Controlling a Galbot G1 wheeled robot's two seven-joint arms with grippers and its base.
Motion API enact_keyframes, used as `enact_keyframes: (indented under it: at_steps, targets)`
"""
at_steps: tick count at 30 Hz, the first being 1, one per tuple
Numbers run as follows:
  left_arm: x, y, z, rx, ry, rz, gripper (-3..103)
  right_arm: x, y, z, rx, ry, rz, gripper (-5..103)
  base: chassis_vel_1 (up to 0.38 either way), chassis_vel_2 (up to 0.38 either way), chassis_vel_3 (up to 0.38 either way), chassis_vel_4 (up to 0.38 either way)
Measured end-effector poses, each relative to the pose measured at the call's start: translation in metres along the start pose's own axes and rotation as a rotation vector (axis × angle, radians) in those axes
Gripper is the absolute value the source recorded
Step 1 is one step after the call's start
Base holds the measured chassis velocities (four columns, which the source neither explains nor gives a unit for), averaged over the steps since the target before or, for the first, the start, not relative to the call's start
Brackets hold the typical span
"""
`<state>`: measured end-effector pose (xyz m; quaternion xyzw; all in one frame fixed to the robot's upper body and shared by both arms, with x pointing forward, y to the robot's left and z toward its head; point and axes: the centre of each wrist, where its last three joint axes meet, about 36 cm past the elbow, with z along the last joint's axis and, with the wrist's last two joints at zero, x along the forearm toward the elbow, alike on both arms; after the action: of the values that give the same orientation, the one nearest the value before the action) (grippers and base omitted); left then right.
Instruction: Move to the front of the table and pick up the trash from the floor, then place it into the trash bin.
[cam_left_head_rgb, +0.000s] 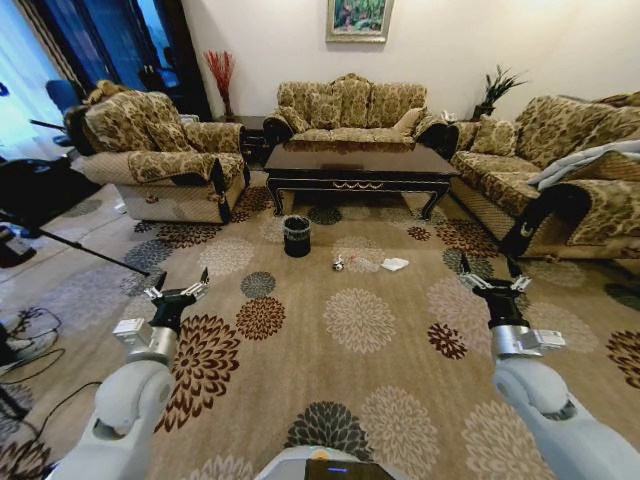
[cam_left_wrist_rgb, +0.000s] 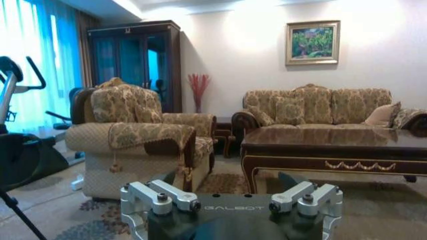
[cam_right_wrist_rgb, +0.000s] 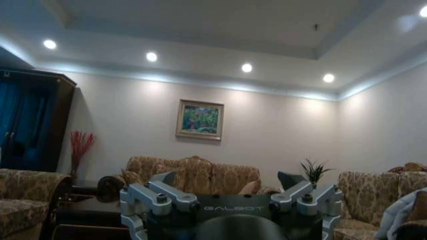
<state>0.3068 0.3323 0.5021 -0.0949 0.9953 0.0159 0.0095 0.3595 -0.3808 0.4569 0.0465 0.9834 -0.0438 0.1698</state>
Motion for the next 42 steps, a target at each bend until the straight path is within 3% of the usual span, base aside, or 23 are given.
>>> enact_keyframes:
  at_steps: [16,28,42]
  targets:
    - [-0.001,0.0,0.001,0.007,-0.003,0.006,100,-0.005,0.001,0.001,-0.007,-0.017,0.021,100,0.0,0.0,0.0,0.0]
    - [-0.001,0.001,0.001,0.008,0.001,0.01,100,-0.009,0.01,-0.007,-0.031,0.029,0.049,100,0.0,0.0,0.0,0.0]
    - [0.004,0.001,-0.007,0.0,-0.011,0.031,100,-0.003,0.01,-0.024,0.0,0.024,0.057,100,0.0,0.0,0.0,0.0]
